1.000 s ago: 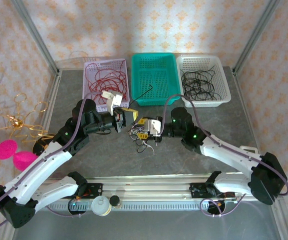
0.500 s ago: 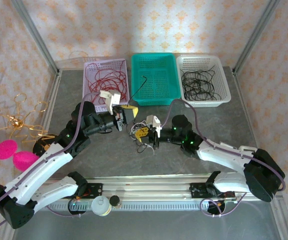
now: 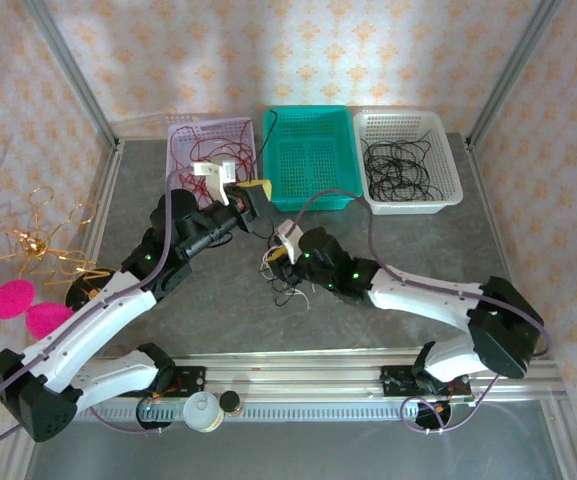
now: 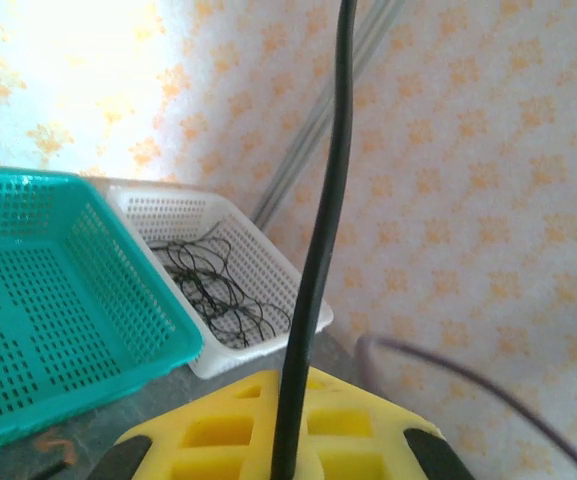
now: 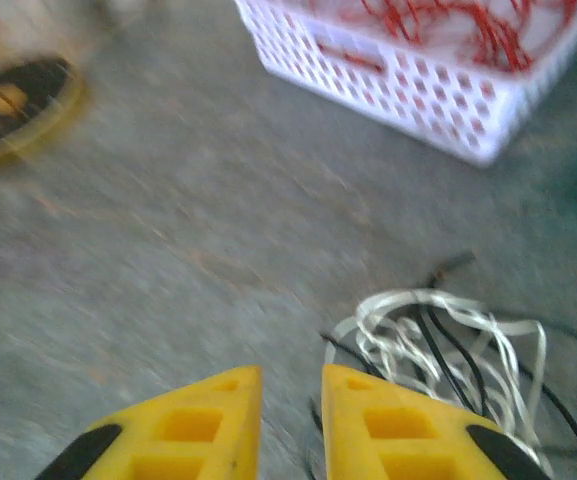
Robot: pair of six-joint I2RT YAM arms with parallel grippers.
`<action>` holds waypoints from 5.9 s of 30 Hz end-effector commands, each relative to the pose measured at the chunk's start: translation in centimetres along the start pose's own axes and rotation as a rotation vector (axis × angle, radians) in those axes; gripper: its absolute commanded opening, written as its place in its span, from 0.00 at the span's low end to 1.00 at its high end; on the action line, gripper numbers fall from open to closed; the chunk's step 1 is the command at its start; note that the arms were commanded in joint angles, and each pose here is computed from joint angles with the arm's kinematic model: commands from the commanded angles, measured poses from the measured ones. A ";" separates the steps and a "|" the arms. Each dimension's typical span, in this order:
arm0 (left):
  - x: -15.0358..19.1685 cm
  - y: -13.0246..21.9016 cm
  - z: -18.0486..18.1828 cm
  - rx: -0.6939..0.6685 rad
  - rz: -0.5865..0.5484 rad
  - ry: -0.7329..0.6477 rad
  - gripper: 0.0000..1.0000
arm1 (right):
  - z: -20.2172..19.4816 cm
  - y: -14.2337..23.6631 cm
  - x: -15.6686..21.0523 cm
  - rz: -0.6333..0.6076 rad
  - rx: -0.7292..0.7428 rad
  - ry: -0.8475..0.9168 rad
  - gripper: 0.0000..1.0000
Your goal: Untangle the cables
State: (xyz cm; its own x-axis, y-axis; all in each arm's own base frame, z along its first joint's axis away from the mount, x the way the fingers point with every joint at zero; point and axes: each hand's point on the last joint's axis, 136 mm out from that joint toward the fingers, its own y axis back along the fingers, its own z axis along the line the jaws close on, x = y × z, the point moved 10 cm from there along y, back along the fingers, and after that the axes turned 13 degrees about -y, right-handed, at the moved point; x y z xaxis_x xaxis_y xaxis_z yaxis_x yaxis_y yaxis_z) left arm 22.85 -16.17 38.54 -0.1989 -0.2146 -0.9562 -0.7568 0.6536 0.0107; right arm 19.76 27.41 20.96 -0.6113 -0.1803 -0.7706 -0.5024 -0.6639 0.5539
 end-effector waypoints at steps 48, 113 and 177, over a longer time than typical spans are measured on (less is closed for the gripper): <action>-3.0 2.8 0.0 -0.158 -0.061 0.140 0.00 | -2.3 -4.0 -3.7 -0.823 0.122 -0.722 0.03; 3.1 4.2 1.5 -0.172 -0.038 0.118 0.68 | 2.3 6.5 -10.1 -0.231 -0.120 0.008 0.00; 19.6 6.0 4.2 -0.082 0.396 0.283 0.58 | -12.1 4.4 -0.1 -0.221 0.213 -0.681 0.49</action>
State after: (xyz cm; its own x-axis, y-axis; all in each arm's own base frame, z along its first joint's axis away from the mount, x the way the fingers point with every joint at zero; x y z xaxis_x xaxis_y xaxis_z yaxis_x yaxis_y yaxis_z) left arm 16.73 -12.95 17.87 -0.6693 -0.1405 -0.7296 -0.6216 0.6438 0.4463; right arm 25.53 14.54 20.26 -0.6992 0.4063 -0.5882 -0.7144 -0.4263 0.5549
